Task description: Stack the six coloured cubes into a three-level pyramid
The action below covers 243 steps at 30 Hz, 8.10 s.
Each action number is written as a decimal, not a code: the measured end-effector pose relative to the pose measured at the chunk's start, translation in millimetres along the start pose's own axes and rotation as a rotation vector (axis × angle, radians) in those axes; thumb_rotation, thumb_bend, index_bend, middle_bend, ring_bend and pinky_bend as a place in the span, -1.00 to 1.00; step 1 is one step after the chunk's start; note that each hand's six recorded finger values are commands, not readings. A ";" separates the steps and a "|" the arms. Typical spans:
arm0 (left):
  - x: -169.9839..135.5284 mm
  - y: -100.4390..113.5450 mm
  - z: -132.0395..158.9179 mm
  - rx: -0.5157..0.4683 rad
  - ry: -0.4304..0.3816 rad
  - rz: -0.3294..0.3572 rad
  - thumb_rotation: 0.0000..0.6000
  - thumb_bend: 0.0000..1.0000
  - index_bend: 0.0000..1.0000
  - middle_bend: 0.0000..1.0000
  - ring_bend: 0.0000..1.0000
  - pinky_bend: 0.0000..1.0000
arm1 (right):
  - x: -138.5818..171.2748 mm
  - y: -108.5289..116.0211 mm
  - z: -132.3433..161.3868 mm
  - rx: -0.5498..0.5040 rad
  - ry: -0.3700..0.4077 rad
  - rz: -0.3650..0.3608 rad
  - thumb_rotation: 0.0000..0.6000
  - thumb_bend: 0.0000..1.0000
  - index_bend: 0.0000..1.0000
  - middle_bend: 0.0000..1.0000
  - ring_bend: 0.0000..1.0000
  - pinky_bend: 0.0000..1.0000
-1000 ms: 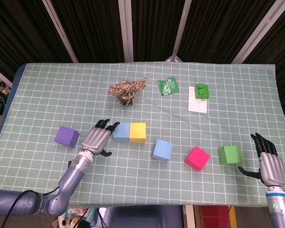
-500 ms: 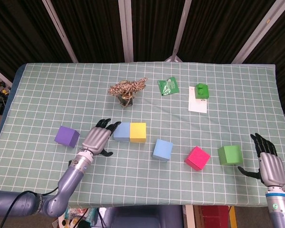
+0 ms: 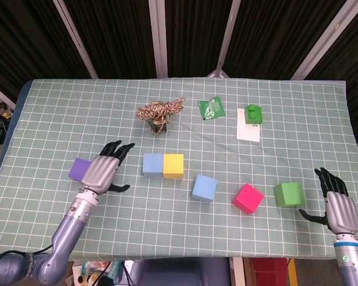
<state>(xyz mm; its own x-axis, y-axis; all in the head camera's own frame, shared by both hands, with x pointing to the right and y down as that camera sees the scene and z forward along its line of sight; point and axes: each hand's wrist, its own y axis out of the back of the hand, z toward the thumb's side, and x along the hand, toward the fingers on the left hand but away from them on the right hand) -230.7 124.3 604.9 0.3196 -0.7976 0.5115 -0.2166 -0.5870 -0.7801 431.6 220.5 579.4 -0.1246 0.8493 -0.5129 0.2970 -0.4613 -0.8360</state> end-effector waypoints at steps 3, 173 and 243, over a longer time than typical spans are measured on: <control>-16.0 7.9 -18.4 -0.001 0.035 0.035 1.00 -0.70 -1.00 -0.82 -1.00 -0.98 | -0.4 0.3 1.7 0.002 0.004 -0.001 1.00 -0.68 -1.00 -1.00 -1.00 -1.00; -95.0 78.5 -113.9 -0.153 0.225 0.243 1.00 -0.72 -1.00 -0.90 -1.00 -1.00 | -141.2 -110.4 288.2 0.202 0.511 0.338 1.00 -0.52 -1.00 -0.19 -0.45 -1.00; -93.0 74.3 -118.7 -0.163 0.238 0.224 1.00 -0.72 -1.00 -0.90 -1.00 -1.00 | -146.6 -123.9 301.2 0.209 0.519 0.332 1.00 -0.52 -1.00 -0.19 -0.45 -1.00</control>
<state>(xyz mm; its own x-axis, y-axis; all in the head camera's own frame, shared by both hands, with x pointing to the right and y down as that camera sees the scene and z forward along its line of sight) -386.0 138.4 542.2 0.0282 -0.9075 0.4190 -0.4070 -0.3933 -0.8244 127.9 75.9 699.5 0.4314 0.6423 -0.6335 0.0442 -0.7164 -0.6963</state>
